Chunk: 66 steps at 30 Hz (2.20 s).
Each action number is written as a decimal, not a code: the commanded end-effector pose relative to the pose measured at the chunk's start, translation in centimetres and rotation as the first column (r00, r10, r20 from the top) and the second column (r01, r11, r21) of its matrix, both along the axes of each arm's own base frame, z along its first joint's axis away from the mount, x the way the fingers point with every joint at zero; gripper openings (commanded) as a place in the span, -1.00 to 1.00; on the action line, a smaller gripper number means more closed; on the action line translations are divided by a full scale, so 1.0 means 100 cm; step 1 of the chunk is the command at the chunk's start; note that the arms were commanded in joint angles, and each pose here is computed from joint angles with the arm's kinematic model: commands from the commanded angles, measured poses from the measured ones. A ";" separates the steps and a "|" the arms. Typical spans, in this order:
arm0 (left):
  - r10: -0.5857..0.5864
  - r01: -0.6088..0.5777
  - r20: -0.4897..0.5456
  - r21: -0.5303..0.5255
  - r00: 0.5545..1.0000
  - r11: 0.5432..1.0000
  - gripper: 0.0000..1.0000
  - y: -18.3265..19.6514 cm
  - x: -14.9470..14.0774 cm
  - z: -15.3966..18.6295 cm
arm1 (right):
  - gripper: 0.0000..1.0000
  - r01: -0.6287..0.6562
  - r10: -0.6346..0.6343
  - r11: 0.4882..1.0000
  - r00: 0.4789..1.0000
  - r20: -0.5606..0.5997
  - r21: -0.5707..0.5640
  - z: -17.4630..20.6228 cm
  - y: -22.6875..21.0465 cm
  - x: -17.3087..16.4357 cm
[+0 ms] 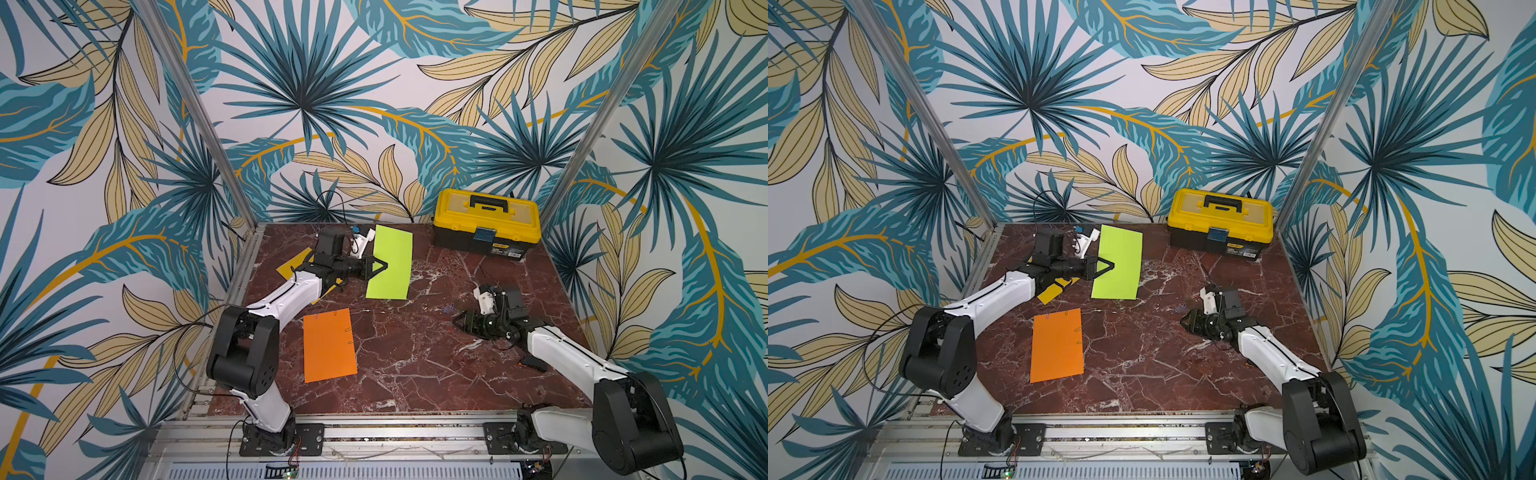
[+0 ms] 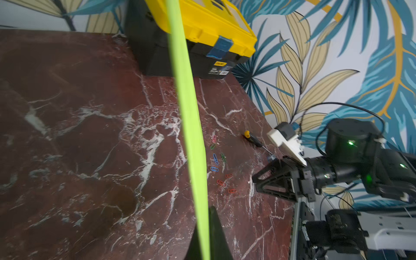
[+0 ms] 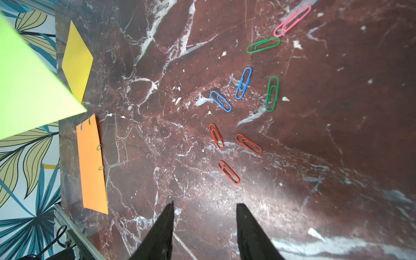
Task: Unclip the paperclips from the documents
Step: Place the document at the center of the board.
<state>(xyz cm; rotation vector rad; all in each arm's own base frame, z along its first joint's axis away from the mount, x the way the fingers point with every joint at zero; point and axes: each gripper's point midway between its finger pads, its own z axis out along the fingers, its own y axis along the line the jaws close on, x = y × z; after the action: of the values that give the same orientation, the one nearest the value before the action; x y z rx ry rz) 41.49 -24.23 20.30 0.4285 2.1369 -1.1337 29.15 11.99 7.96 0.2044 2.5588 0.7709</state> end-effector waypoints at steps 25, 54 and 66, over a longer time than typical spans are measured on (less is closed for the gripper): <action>0.571 -0.564 -0.343 0.133 0.746 0.815 -1.00 0.154 0.122 -0.135 | 0.00 -0.066 0.063 0.995 0.997 0.040 0.068 0.039 0.012 -0.008; 0.683 -0.579 -0.151 0.420 0.715 0.699 0.53 0.164 0.076 -0.098 | 0.00 -0.075 0.071 0.993 0.996 0.046 0.095 0.034 0.017 -0.005; 0.743 -0.601 -0.103 0.519 0.662 0.608 0.51 0.167 -0.050 -0.089 | 0.01 -0.107 0.104 0.990 0.994 0.037 0.095 0.025 0.020 -0.008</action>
<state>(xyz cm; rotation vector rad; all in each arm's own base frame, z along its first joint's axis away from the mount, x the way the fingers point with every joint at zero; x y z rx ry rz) 39.36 -8.96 11.88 -0.3685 2.4635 -0.3746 28.63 13.66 11.13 0.1196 2.5146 0.9116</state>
